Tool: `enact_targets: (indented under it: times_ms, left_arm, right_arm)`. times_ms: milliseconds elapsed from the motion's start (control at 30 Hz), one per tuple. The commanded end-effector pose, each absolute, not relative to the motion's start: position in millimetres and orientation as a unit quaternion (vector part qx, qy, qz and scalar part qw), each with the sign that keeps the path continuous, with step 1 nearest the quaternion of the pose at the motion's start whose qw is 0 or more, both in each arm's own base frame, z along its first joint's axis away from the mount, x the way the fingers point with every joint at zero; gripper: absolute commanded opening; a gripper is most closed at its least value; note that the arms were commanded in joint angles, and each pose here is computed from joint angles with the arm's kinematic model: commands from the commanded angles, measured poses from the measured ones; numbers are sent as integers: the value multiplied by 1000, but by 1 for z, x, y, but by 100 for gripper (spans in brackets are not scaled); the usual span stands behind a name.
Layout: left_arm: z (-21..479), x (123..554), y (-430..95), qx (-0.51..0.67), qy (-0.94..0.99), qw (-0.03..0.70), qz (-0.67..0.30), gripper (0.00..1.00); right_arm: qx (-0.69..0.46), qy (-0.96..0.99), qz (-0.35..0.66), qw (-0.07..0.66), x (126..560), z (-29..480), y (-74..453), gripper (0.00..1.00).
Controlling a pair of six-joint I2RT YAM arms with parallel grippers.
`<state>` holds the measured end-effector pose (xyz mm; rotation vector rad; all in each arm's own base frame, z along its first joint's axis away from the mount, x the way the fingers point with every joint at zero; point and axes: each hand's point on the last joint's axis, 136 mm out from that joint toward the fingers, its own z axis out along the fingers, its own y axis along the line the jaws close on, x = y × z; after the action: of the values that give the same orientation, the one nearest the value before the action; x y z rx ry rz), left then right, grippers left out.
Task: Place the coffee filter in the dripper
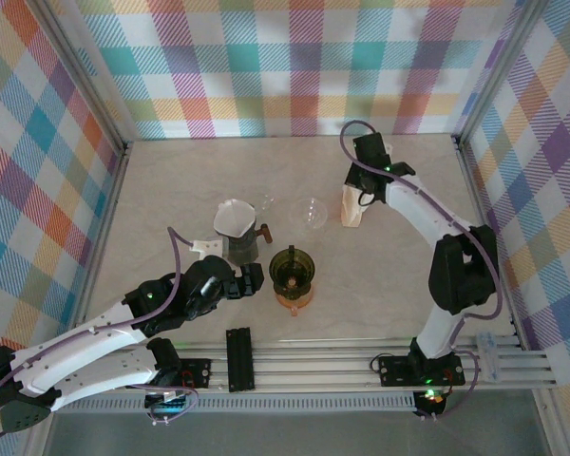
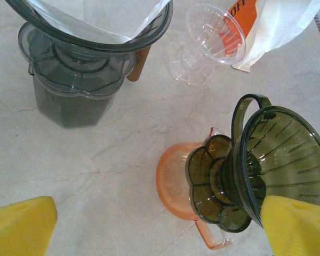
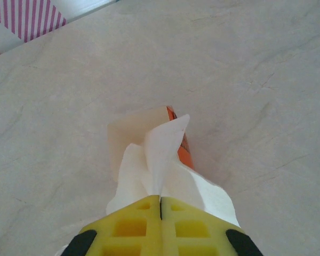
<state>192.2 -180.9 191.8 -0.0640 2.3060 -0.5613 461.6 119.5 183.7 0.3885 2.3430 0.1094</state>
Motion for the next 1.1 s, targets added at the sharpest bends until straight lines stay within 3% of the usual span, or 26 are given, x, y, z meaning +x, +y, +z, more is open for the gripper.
enact_targets:
  times_ms: [0, 300, 467, 833, 1067]
  left_arm:
    - [202, 190, -182, -17, 897, 381, -225, 98]
    - [213, 191, -180, -25, 890, 390, -235, 99]
    - [215, 189, -180, -20, 896, 380, -228, 100]
    - [203, 178, -185, 3, 907, 349, -234, 100]
    - [199, 175, -185, 7, 904, 350, -246, 100]
  right_arm:
    - [144, 903, 39, 403, 446, 216, 107, 0]
    - [130, 886, 87, 437, 379, 261, 99, 0]
    - [76, 882, 155, 439, 326, 278, 122, 0]
    - [-158, 879, 303, 333, 203, 293, 203, 0]
    - [-243, 886, 281, 278, 173, 282, 235, 0]
